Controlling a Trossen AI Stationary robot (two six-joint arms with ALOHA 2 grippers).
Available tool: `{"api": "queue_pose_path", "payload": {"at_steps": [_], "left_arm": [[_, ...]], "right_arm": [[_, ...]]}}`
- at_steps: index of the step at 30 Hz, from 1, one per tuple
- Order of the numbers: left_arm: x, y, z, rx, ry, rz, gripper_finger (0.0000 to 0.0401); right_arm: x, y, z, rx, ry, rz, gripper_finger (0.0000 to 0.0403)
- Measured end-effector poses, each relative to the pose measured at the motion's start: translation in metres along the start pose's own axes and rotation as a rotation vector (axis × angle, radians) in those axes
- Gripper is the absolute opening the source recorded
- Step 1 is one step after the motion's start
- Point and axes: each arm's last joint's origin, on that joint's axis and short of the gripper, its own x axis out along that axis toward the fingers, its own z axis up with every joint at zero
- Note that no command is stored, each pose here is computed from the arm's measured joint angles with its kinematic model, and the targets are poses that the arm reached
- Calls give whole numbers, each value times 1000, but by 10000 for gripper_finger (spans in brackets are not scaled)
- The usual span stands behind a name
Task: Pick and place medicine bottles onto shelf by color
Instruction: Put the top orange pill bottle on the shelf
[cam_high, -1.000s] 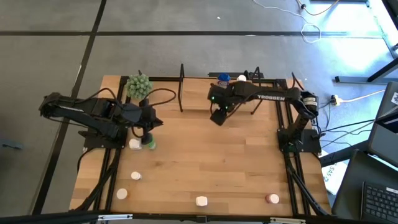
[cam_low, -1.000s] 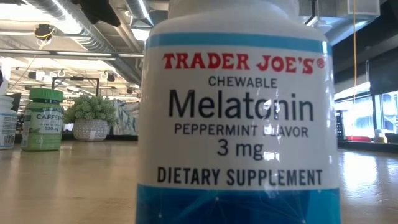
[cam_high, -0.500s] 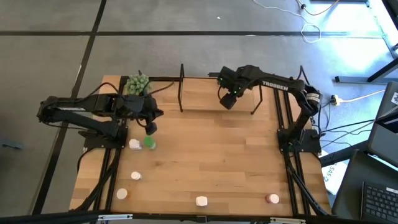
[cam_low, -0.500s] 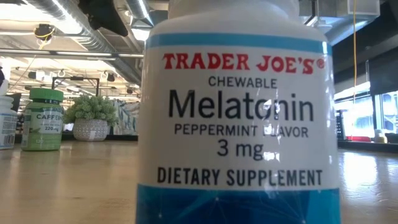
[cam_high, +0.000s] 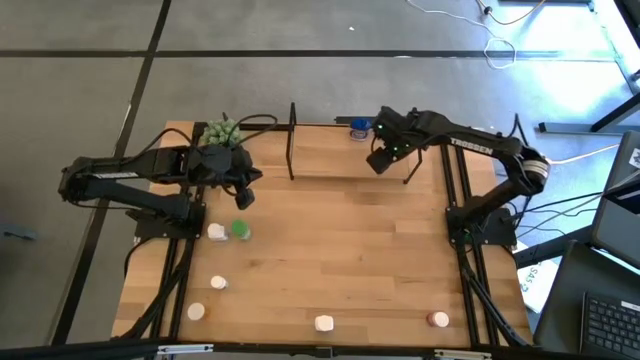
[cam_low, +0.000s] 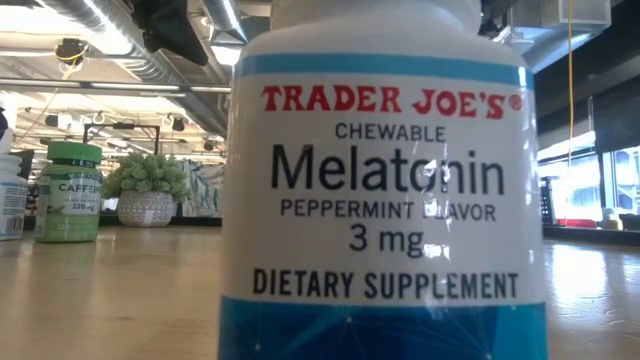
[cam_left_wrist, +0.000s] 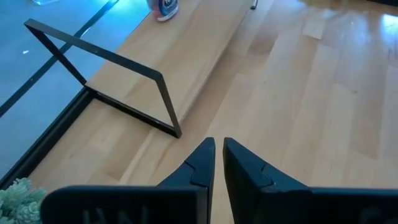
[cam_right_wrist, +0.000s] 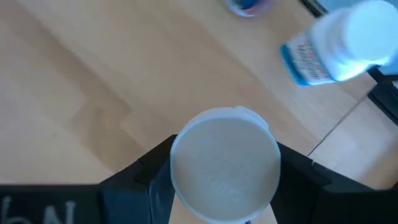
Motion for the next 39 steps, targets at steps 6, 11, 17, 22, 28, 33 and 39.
{"api": "queue_pose_path", "payload": {"at_steps": [6, 11, 17, 22, 28, 33, 39], "left_arm": [[0, 0, 0, 0, 0, 0, 28], [0, 0, 0, 0, 0, 0, 27], [0, 0, 0, 0, 0, 0, 27], [0, 0, 0, 0, 0, 0, 28], [0, 0, 0, 0, 0, 0, 28], [0, 0, 0, 0, 0, 0, 27], [0, 0, 0, -1, -1, 0, 27]], "right_arm": [[16, -11, -4, 126, -5, -13, 200], [20, -16, 1, 166, -62, -44, 200], [18, -20, 5, 127, -83, -55, 200], [5, -18, 15, 24, -122, -39, 200], [2, -17, 17, -127, -113, 9, 200], [8, -14, 18, -210, -96, 35, 200], [25, -12, 19, -281, -33, 38, 200]]}}
